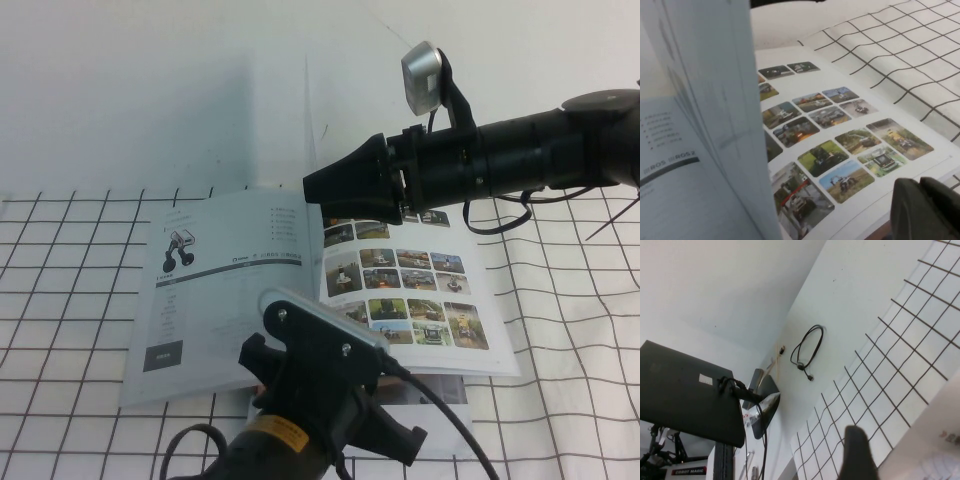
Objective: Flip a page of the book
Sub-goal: Open the closed book
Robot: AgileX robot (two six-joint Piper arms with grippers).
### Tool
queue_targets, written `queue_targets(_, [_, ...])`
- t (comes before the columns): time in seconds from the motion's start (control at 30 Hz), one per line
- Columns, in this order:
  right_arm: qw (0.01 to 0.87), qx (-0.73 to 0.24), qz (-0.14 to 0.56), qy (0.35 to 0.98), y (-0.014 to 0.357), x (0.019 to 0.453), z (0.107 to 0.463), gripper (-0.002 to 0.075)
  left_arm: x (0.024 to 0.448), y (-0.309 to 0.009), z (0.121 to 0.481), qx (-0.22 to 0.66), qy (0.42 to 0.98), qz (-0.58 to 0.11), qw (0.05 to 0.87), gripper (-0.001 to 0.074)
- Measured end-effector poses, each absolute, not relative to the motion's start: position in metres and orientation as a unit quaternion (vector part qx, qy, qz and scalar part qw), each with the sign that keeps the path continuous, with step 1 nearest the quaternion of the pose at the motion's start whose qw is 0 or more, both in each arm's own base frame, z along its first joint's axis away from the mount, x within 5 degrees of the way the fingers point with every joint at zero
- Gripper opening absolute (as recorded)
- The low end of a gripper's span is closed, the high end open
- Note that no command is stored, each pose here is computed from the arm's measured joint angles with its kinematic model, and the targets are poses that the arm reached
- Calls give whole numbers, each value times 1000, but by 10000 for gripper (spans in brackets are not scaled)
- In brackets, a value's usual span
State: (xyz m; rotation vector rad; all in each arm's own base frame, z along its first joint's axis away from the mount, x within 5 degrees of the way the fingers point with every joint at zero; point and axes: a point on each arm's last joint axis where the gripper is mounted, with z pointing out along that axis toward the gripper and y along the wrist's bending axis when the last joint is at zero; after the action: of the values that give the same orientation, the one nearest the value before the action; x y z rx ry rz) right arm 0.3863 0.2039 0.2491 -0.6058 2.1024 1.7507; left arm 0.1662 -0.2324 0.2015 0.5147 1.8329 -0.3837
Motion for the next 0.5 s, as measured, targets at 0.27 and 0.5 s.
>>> queue_targets(0.27, [169,-214,615,740,204,386,249,439,194,-225,214,192,777,-156,579,-2])
queue_targets(0.5, [171,-215,615,739,204,386,251,439,216,-205,211,134,807,-138,558,-2])
